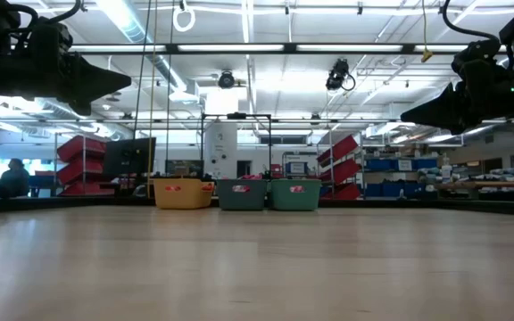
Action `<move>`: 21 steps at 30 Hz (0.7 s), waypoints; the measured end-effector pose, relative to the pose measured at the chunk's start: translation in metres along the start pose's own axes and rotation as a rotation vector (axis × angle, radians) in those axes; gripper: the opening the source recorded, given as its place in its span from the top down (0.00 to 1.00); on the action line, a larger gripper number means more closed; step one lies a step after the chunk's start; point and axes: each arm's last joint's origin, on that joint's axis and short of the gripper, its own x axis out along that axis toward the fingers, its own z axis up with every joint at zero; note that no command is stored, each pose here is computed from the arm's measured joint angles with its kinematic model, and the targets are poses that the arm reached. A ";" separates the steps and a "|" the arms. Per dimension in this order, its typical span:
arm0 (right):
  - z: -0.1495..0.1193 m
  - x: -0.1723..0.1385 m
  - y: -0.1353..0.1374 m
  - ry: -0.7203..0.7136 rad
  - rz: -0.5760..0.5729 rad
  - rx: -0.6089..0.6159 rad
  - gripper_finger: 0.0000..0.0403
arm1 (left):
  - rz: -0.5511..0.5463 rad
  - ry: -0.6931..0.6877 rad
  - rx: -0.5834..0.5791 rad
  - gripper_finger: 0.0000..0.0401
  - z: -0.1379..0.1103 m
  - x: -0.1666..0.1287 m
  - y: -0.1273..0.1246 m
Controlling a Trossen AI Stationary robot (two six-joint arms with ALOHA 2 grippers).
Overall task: Sort candy
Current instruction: Return to Home Position
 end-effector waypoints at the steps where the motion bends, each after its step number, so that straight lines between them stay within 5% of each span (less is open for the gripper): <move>1: 0.000 0.000 0.000 0.000 0.000 0.000 0.99 | 0.000 0.000 0.000 0.99 0.000 0.000 0.000; 21: 0.000 0.000 0.000 0.000 0.000 0.000 0.99 | 0.000 0.000 0.000 0.99 0.000 0.000 0.000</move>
